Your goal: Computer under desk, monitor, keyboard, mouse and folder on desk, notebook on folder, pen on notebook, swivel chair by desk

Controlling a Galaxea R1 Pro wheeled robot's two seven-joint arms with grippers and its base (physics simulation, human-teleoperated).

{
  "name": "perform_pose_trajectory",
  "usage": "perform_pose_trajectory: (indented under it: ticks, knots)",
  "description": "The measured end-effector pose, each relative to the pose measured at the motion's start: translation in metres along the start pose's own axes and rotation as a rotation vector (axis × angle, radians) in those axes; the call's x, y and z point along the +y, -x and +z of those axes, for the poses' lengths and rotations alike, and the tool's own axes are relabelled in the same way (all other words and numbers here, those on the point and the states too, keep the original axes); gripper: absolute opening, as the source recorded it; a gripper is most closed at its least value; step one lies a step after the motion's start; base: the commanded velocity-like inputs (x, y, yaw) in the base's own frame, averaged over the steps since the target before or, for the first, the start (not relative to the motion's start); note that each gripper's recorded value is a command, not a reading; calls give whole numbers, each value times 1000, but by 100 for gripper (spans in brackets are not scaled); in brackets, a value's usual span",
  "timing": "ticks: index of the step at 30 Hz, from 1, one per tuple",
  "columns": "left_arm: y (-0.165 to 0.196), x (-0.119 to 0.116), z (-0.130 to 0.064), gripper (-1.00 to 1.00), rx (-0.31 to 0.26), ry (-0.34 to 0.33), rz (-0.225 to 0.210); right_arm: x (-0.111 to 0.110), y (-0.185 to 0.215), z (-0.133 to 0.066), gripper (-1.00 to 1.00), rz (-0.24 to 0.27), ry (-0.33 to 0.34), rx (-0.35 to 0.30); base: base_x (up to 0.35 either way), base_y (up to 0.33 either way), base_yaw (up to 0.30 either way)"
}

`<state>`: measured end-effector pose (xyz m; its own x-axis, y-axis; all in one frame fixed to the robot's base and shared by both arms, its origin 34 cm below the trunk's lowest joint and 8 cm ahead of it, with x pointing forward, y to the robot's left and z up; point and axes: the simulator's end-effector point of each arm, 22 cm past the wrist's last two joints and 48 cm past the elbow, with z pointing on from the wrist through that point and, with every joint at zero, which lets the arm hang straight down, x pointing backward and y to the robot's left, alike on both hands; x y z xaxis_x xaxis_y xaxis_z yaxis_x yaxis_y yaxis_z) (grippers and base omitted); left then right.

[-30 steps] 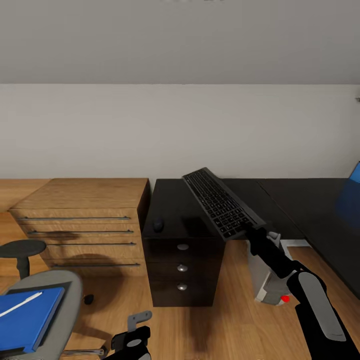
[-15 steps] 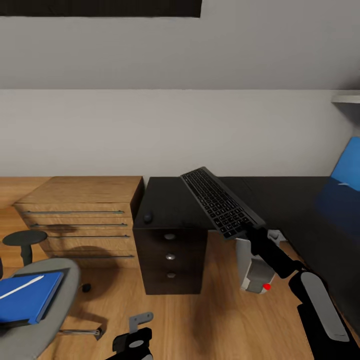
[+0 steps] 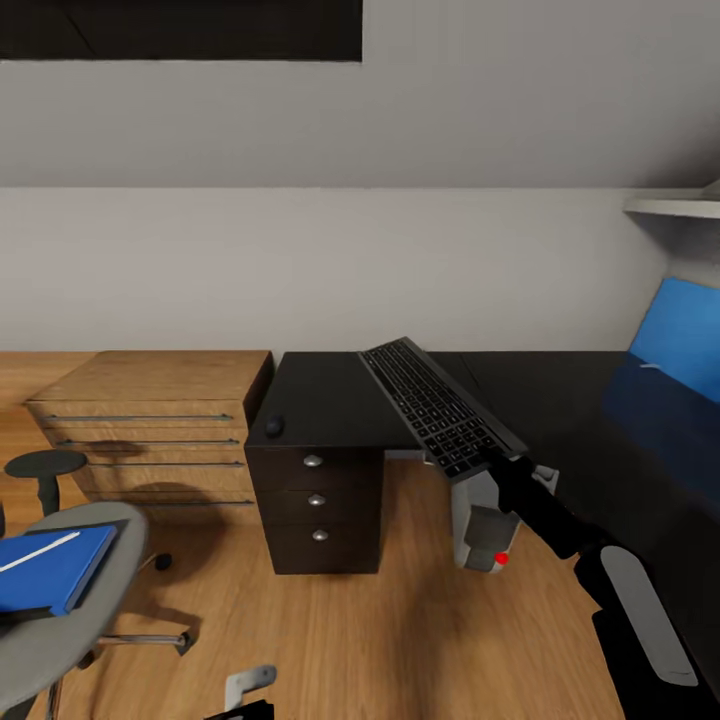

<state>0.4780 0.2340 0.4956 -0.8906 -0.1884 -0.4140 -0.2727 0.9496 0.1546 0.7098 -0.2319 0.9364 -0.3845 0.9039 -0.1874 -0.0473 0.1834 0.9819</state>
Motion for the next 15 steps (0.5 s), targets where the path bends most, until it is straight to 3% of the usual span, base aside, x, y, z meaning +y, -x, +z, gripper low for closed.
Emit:
perform_pose_trajectory:
  ticks: [15]
  knots:
    - [11,5,-21,100,3,0,-4,26,1,2,-100,-12,-3,9,-308,-3,0]
